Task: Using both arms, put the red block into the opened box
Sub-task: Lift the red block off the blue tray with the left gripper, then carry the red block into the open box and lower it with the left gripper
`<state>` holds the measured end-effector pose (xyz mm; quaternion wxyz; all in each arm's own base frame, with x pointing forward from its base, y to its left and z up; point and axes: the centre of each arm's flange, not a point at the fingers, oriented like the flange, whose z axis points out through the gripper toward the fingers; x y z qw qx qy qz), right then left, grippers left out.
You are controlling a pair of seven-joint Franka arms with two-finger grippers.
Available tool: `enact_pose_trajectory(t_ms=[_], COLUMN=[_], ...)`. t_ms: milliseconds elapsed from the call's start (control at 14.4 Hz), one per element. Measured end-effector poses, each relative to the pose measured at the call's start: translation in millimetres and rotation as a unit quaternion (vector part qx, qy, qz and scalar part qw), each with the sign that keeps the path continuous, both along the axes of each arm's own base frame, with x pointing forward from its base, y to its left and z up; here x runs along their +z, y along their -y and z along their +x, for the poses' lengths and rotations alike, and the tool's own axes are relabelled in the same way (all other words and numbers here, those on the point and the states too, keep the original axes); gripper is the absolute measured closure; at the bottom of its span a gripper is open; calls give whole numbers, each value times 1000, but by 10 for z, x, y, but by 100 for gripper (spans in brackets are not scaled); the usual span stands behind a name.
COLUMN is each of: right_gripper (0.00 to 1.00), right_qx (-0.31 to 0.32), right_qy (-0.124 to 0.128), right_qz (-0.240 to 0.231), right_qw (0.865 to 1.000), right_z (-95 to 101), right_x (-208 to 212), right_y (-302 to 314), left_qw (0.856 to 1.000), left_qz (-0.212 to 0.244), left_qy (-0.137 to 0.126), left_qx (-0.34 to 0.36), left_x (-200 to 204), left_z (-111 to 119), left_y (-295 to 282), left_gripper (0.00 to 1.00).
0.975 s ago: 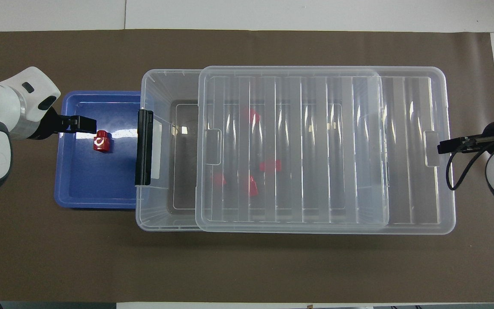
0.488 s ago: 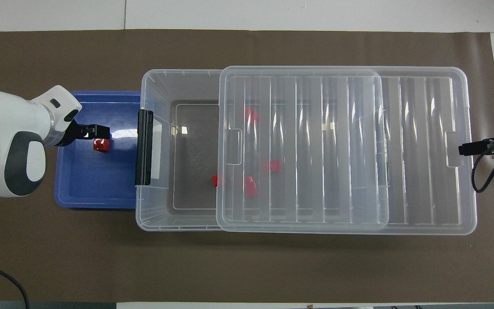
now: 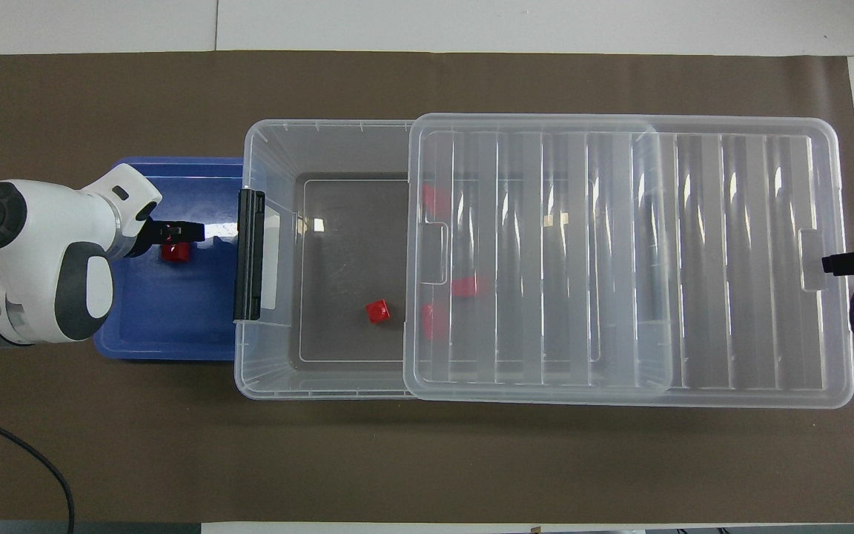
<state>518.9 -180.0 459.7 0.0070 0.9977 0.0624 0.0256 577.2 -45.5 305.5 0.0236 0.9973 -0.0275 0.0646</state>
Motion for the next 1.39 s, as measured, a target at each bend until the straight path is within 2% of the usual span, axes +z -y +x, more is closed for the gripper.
enact_pose_trajectory(t_ms=[70,139,348,488,697,836,1114,1254,1393], right_gripper=[0,0,0,0,0,0,0,0,0], right_qx=[1,4,3,3,8,17,-4,-15,-26], right_qy=[0,0,0,0,-1,-15,-36,-41,-43], right_qz=[-2,-4,-5,-5,-6,-1,5,5,5], right_qw=[1000,1000,1000,1000,1000,1000,999,999,999], right_z=[-5,-12,-33,-39,-2,100,291,291,239], right_x=[1,2,2,2,62,260,890,1161,1353], right_y=[17,40,98,117,85,-56,-707,-1032,-1283], left_qw=[1000,1000,1000,999,999,999,999,999,999], left_qz=[0,0,1,3,4,4,5,4,0], left_qy=[-5,-9,-19,-45,-46,-43,-51,-43,-33], left_qx=[-2,-4,-2,1,5,4,-5,-3,5], left_x=[-79,-126,-39,43,248,461,1385,1854,2100], left_z=[-2,-7,-20,-82,-103,-102,-72,-72,-115], left_y=[30,50,22,-37,-89,-84,62,278,633], left_gripper=[0,8,45,66,66,66,66,66,66])
